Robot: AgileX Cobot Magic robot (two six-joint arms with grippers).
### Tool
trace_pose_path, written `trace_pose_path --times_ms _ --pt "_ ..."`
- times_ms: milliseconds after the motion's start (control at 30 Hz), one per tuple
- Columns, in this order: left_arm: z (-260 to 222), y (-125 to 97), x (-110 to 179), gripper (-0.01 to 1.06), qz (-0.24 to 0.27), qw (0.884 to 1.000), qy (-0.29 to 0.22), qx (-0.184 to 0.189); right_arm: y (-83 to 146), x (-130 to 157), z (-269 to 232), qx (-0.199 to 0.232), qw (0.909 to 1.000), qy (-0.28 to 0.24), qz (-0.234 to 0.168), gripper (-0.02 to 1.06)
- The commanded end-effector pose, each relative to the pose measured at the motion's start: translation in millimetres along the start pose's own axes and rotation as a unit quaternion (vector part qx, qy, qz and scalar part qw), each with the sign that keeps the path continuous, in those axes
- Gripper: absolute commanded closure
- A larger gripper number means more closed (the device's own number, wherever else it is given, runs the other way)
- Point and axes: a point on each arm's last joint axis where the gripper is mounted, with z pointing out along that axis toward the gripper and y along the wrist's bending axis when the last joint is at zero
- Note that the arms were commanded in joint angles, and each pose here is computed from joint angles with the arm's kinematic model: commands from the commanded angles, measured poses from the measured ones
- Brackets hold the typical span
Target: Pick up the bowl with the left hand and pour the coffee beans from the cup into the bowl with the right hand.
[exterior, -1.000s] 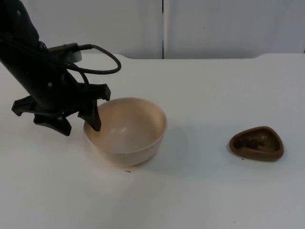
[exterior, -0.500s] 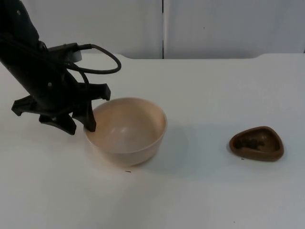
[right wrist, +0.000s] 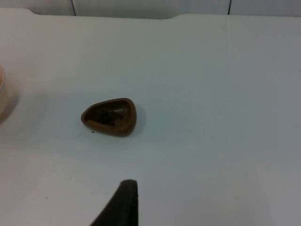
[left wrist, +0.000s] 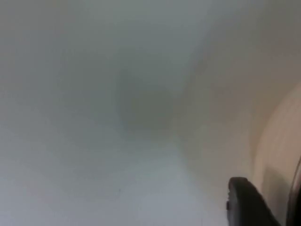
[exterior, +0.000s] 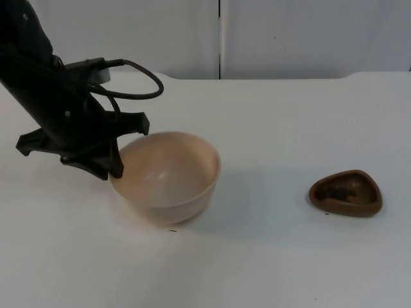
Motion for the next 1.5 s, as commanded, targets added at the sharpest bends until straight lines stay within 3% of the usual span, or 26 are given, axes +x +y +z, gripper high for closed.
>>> trace_pose_path --times_ms 0,67,433,833,1100,1467 --pt "-0.9 -2.5 -1.1 0.95 -0.005 1.0 -0.002 0.004 -0.4 -0.1 -0.3 0.006 1.0 -0.004 0.001 -0.01" --pt "-0.9 -2.5 -1.1 1.05 -0.005 1.0 -0.002 0.004 -0.4 -0.1 -0.3 0.006 1.0 -0.004 0.001 -0.01" --pt "-9.4 -7.5 -0.8 1.05 -0.019 1.0 -0.001 0.022 -0.4 -0.1 -0.3 0.006 1.0 -0.004 0.001 -0.01" --pt "-62.1 -21.4 -2.0 1.05 0.001 0.998 -0.043 0.041 -0.4 -0.1 -0.3 0.006 1.0 -0.004 0.001 -0.01" --pt "-65.4 -25.4 2.6 1.05 -0.002 0.999 -0.024 0.047 -0.4 -0.1 -0.3 0.006 1.0 -0.004 0.001 -0.01" --pt "-53.0 -77.0 21.7 1.05 0.044 0.998 -0.009 0.05 -0.4 -0.1 -0.3 0.006 1.0 -0.004 0.001 -0.01"
